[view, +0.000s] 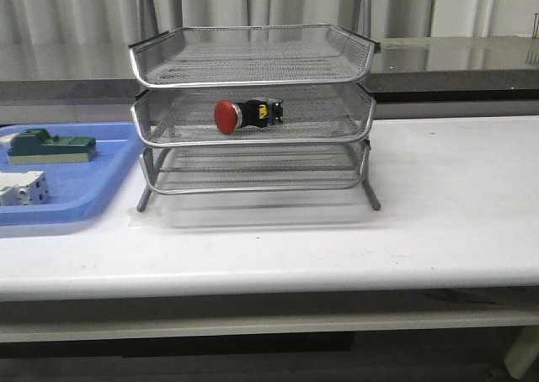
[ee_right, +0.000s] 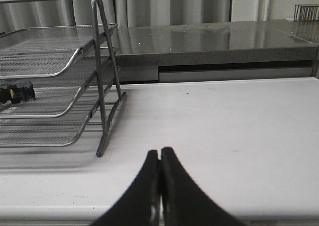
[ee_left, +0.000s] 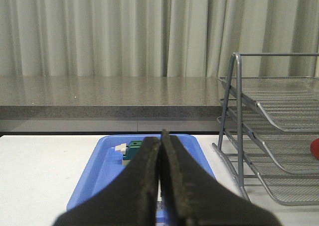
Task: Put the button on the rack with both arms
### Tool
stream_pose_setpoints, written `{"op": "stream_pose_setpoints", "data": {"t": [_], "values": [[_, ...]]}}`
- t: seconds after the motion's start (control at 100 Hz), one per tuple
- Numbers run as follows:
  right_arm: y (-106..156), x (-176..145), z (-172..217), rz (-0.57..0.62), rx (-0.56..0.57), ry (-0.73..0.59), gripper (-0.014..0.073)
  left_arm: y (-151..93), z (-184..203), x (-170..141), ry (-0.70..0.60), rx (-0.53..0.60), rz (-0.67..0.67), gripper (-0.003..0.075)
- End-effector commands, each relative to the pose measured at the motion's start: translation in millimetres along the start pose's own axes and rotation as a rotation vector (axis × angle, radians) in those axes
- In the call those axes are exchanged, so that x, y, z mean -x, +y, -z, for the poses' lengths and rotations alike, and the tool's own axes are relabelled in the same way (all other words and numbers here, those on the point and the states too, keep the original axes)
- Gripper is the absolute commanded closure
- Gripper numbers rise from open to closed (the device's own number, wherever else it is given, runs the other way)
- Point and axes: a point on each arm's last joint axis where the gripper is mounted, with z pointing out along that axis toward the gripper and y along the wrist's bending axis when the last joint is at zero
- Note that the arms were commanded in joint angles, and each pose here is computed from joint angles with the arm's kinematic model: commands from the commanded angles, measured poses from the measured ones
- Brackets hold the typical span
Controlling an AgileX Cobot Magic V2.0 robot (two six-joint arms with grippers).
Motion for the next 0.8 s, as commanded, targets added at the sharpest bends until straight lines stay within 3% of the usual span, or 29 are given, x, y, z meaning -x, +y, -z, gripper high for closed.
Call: {"op": "stream_pose_setpoints", "data": {"t": [0.0, 0.79], "values": [[0.9, 13.2, 2.5, 0.011, 0.005, -0.104, 0.0655, 0.5, 0.0, -9.2, -0.029, 0.004, -0.019, 0.0716], [0.8, 12.7, 2.3, 0.011, 0.005, -0.097, 0.0655, 0.2, 3.3, -6.3, -0.072, 0.002, -0.033, 0.0716]]}}
